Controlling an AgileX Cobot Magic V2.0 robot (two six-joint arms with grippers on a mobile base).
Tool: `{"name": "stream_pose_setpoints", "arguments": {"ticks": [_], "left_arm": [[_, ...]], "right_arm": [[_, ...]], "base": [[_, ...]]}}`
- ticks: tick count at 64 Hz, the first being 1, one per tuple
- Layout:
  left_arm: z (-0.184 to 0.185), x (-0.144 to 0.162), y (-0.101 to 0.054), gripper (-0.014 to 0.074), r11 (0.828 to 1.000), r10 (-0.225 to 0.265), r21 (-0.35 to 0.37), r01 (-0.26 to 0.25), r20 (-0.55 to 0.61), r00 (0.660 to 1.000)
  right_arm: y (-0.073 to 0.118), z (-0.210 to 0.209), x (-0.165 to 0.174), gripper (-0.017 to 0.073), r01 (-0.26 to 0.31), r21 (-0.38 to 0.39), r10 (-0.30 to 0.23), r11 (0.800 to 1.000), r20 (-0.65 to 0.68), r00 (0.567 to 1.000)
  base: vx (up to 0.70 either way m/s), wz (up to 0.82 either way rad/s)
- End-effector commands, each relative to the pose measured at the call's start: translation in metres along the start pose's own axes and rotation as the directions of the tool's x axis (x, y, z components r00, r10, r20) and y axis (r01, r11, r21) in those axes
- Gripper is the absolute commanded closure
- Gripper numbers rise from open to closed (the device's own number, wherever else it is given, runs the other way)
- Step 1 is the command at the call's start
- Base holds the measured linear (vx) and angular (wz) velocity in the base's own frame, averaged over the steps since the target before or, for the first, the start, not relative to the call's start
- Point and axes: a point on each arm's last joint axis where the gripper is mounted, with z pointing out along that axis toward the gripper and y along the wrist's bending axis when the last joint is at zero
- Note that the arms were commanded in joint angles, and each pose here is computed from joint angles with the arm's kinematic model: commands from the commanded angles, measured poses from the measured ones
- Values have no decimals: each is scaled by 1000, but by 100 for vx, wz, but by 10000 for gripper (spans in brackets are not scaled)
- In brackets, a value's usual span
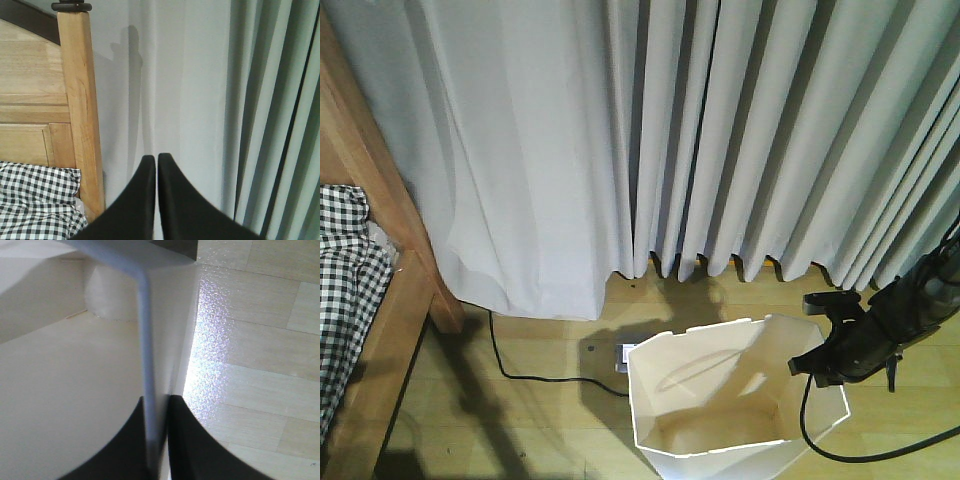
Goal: Move trash bin to bedside with robot
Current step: 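Drive toward the bedside curtains, dragging the bin with the right gripper, then set the bin down beside the bed and open the right gripper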
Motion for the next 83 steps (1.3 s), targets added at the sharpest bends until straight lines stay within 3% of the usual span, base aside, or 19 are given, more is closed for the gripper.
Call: {"name": "stream_pose_setpoints", "arguments": {"ticks": [1,17,32,45,68,83], "left_arm": [[1,3,2,599,1000,-12,-19,13,46,999],[1,3,2,599,1000,-12,-19,13,46,999],[1,3,2,599,1000,-12,-19,13,46,999],[1,3,2,599,1000,-12,-19,13,46,999],[1,3,2,599,1000,-12,-19,13,46,999],[1,3,2,599,1000,-12,-19,13,47,999]], "right_arm": [[3,-20,-14,562,2,-46,0,999,58,998],[-1,-17,-25,562,-96,-42,100,994,91,991],[-2,-5,-57,562,-66,-125,83,990,141,986],[-3,23,-76,562,-104,-218,136,970,139,981],[-3,81,-83,562,-102,-325,143,940,103,984],[-3,106,-99,562,-140,-420,213,897,132,968]], "base": [[0,0],[0,0],[0,0],[0,0],[0,0],[0,0]]}}
